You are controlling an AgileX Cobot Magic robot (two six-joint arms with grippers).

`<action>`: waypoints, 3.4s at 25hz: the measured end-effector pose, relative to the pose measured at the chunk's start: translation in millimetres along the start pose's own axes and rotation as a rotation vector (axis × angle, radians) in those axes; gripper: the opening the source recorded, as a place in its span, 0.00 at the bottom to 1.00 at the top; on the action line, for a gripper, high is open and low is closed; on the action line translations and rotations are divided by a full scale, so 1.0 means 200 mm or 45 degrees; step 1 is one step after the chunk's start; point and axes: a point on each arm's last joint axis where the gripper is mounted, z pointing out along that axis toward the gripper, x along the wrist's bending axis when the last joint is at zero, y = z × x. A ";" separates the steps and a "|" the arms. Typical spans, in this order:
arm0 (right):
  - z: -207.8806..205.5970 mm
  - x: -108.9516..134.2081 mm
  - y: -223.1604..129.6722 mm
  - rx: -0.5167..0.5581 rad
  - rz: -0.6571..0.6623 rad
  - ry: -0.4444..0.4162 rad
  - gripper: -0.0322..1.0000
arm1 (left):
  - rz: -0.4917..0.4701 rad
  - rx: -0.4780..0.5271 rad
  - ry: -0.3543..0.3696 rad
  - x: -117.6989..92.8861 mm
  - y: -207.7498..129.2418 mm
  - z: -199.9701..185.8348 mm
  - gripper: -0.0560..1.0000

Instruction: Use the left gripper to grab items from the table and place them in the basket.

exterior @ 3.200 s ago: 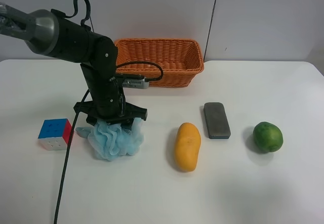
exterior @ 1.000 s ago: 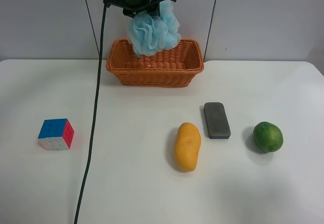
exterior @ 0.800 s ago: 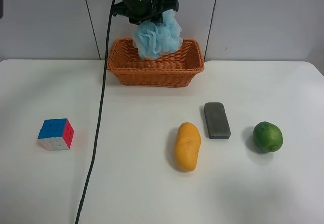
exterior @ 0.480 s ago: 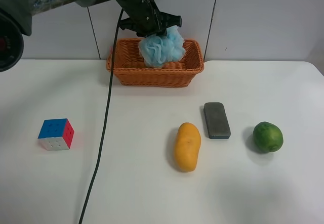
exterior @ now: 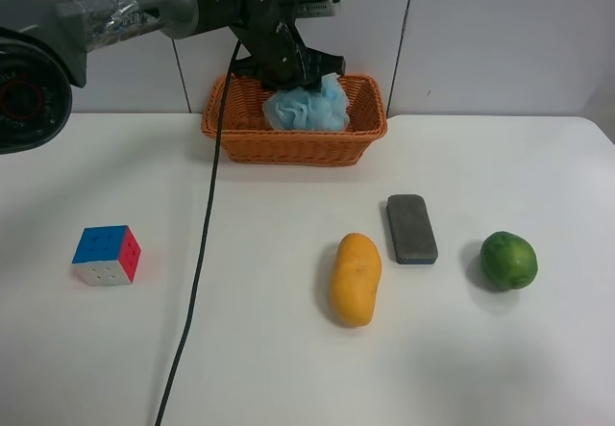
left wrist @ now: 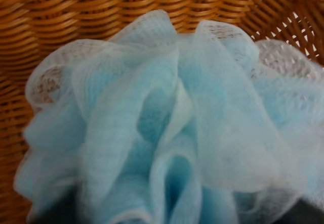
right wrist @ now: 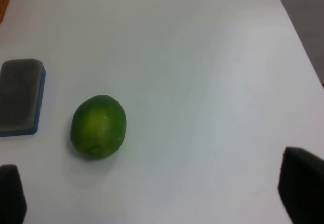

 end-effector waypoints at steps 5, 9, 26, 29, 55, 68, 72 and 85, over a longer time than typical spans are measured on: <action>0.00 0.00 0.00 0.000 0.000 0.000 0.99 | -0.022 0.063 0.016 0.02 -0.01 -0.01 0.98; 0.00 0.00 0.00 0.000 0.000 0.000 0.99 | -0.040 0.091 0.029 0.05 0.02 -0.10 0.99; 0.00 0.00 0.00 0.000 0.000 0.000 0.99 | 0.045 0.268 0.133 0.06 0.14 -0.73 0.99; 0.00 0.00 0.00 0.000 0.000 0.000 0.99 | 0.051 0.276 0.137 0.06 0.11 -0.81 0.99; 0.00 0.00 0.00 0.000 0.000 0.000 0.99 | -0.003 0.058 0.098 0.30 -0.86 -1.81 0.99; 0.00 0.00 0.00 0.000 0.000 0.000 0.99 | 0.148 -0.168 0.096 0.44 -1.34 -2.15 0.99; 0.00 0.00 0.00 0.000 0.000 0.000 0.99 | 0.141 -0.242 0.153 0.48 -1.43 -2.17 0.99; 0.00 0.00 0.00 0.000 0.000 0.000 0.99 | 0.032 -0.478 0.450 0.52 -1.69 -2.16 0.99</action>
